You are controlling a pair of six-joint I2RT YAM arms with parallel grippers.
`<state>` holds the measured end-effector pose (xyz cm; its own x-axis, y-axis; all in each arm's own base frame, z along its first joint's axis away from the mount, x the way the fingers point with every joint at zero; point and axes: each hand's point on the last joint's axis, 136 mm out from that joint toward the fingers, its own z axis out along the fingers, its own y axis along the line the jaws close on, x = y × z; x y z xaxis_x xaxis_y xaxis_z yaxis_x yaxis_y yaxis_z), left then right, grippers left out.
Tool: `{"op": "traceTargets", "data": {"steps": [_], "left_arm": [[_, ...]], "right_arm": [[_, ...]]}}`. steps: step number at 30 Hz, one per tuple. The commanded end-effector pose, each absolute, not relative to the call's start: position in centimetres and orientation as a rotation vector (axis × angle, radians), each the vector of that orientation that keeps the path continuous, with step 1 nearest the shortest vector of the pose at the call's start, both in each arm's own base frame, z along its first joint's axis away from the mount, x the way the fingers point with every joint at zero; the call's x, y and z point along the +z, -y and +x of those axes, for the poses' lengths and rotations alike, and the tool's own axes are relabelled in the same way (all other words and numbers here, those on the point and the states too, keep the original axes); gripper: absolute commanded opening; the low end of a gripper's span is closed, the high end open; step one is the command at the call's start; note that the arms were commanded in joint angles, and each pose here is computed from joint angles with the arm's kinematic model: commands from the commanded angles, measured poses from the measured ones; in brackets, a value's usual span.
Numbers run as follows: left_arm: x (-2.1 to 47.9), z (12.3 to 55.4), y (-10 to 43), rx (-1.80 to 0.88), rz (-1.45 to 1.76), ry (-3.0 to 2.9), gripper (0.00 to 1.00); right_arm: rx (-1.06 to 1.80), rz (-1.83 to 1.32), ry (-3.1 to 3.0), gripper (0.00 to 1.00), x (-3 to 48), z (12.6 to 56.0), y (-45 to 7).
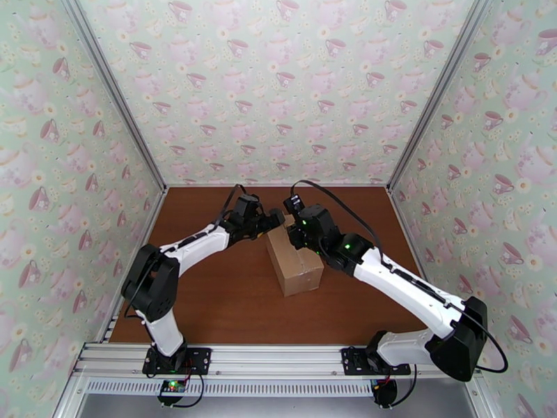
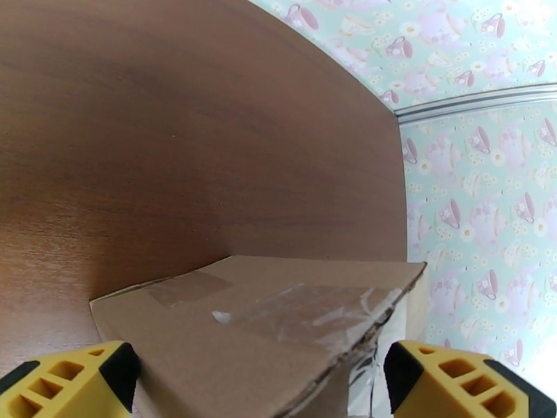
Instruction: Unpack the express box
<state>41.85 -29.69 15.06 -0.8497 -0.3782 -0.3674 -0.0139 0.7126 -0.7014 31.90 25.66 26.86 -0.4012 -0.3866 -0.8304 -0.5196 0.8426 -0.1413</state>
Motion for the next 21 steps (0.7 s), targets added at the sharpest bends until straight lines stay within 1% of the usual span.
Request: {"op": "traceTargets", "data": {"steps": [1, 5, 16, 21], "left_arm": [[13.4, 41.1, 30.2, -0.984, -0.277, -2.501, 0.99], [12.5, 40.9, 29.7, -0.941, -0.3, -2.535, 1.0], [11.3, 41.3, 27.1, -0.719, -0.382, -2.574, 1.0], [10.7, 41.2, 26.5, -0.678, -0.414, -2.584, 1.0]], "right_arm": [[0.199, -0.696, -2.073, 0.0, 26.5, 30.6, -25.8], [0.212, -0.69, -2.074, 0.0, 26.9, 30.3, -25.6], [0.212, -0.699, -2.074, 0.0, 27.3, 29.1, -25.7], [0.212, -0.697, -2.08, 0.0, 27.4, 28.5, -25.4]]}}
